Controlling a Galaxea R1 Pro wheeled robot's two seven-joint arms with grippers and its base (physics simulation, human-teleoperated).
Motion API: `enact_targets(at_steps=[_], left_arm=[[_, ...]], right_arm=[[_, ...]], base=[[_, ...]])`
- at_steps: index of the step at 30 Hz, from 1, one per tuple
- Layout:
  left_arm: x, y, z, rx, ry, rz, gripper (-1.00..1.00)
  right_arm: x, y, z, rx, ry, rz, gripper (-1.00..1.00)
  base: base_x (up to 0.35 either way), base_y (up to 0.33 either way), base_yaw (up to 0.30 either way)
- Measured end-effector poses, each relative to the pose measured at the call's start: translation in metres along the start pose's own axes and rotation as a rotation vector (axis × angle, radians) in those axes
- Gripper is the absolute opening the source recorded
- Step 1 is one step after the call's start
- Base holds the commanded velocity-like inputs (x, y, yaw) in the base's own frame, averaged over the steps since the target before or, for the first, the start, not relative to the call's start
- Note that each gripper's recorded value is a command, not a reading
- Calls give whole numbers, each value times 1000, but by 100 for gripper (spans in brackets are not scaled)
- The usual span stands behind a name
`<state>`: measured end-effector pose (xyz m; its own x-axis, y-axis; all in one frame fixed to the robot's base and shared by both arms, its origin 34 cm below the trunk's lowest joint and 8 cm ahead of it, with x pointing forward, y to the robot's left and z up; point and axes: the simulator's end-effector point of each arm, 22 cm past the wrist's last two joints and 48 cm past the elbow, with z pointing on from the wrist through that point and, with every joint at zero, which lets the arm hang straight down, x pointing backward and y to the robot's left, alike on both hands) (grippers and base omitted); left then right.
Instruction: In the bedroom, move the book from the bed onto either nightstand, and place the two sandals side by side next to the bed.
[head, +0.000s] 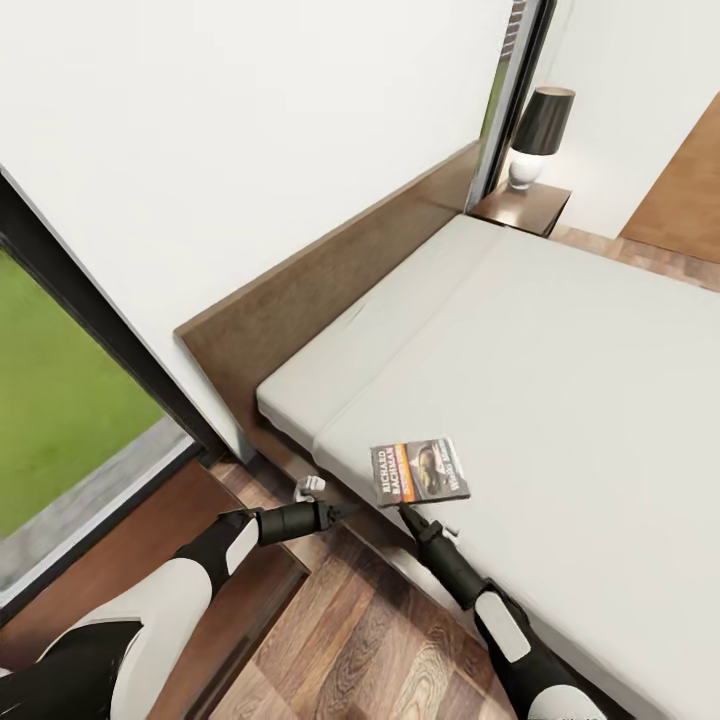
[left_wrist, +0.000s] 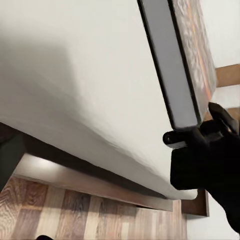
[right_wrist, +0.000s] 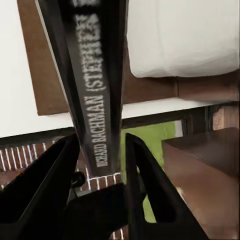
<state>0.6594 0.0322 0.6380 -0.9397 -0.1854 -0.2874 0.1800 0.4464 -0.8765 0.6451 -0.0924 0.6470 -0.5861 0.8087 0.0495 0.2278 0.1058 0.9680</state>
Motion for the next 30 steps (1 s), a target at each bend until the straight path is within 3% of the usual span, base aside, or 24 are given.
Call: enact_targets(at_steps=[5,8,16,18,23,30], left_arm=[[0,0,-8,-11,-1,1,100],[1,6,-20,-30,0,-3,100],[6,5,-31,-48,5,-12,100],[8,5,-33,-56,8,-12,100],[8,0,-36,-61,10,-13,100],[16,-7,-38,-63,26,-31,100]], right_arm=[[37,-8,-11,68,204,18,-100],[15,-18,-31,113,218,-4,-100],[-117,-42,-127,292,162,-184,-100],[-140,-39,-148,326,166,-185,-100],[-145,-19,-154,325,212,-154,-100],[-148,5,-151,301,228,-179,-100]], base=[[0,0,0],[0,0,0],[0,0,0],[0,0,0],[0,0,0],[0,0,0]])
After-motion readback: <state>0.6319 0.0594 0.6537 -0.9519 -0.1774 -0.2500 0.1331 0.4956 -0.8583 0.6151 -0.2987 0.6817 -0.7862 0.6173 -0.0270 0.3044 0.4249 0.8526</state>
